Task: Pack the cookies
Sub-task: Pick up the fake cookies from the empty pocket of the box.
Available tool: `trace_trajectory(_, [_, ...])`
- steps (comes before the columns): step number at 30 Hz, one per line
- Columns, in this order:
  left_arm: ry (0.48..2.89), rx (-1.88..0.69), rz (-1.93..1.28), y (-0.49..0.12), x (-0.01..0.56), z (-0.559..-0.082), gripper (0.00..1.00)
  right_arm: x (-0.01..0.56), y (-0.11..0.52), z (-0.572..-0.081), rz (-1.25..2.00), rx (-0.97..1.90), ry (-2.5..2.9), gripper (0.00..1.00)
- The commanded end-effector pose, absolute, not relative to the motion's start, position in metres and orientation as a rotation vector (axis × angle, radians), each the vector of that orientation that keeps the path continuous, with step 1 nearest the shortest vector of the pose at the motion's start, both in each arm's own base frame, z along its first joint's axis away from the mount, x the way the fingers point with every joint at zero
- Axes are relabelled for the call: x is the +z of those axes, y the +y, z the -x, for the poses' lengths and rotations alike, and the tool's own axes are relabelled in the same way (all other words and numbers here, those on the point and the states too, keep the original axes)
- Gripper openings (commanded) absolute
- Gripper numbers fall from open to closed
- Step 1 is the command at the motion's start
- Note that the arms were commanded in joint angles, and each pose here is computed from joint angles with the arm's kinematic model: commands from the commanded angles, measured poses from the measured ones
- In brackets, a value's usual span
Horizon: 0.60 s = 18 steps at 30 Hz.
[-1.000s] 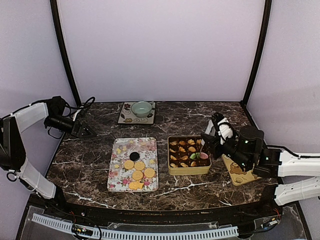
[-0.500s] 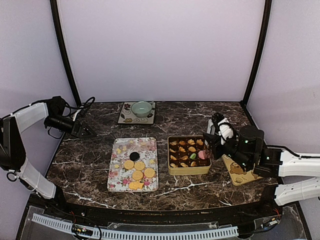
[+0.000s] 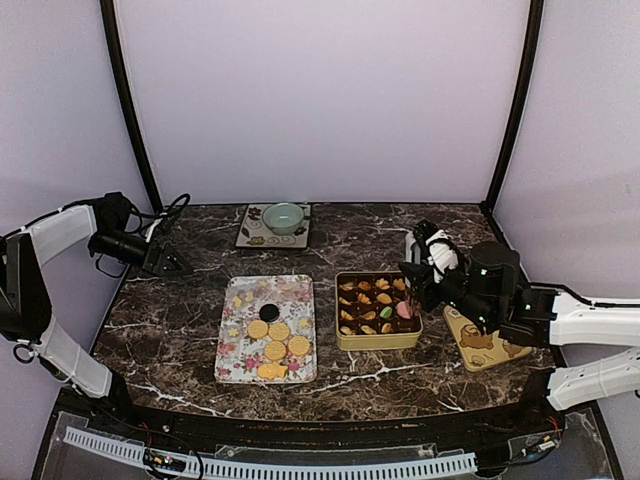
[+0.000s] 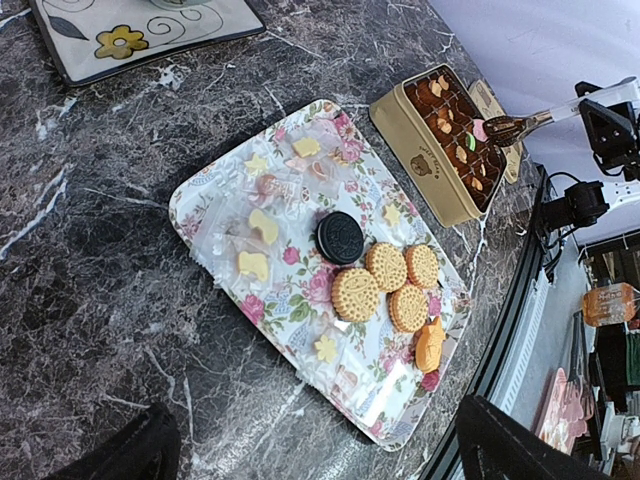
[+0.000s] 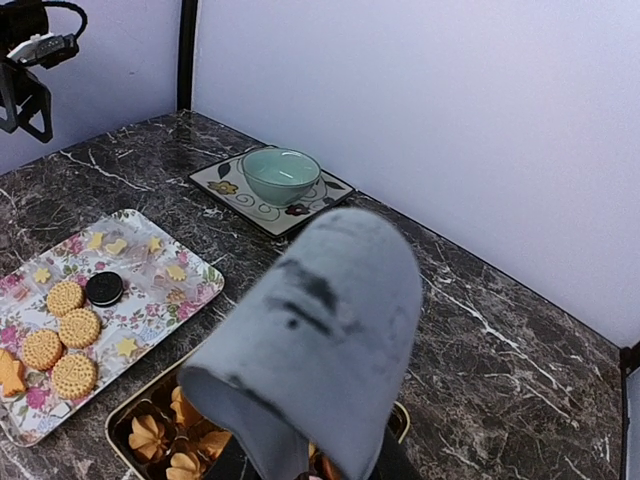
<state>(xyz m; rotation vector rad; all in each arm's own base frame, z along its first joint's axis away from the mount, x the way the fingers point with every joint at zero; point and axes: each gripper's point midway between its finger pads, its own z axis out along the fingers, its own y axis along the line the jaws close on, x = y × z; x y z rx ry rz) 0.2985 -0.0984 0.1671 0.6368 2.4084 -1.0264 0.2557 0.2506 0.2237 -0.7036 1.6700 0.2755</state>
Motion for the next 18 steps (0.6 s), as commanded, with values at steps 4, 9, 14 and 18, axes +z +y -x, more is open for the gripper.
trace_trajectory(4, [2.369, -1.016, -0.653, -0.097, 0.179, -0.302, 0.99, 0.298, 0.264, -0.249, 0.689, 0.411, 1.513, 0.04])
trace_trajectory(9, [2.368, -1.023, -0.648, -0.098, 0.18, -0.302, 0.99, 0.312, 0.269, -0.244, 0.735, 0.431, 1.506, 0.02])
trace_trajectory(14, [2.369, -1.022, -0.649, -0.098, 0.179, -0.301, 0.99, 0.298, 0.266, -0.245, 0.765, 0.387, 1.546, 0.12])
trace_trajectory(18, [2.369, -1.03, -0.645, -0.098, 0.179, -0.301, 0.99, 0.285, 0.261, -0.25, 0.769, 0.428, 1.574, 0.27])
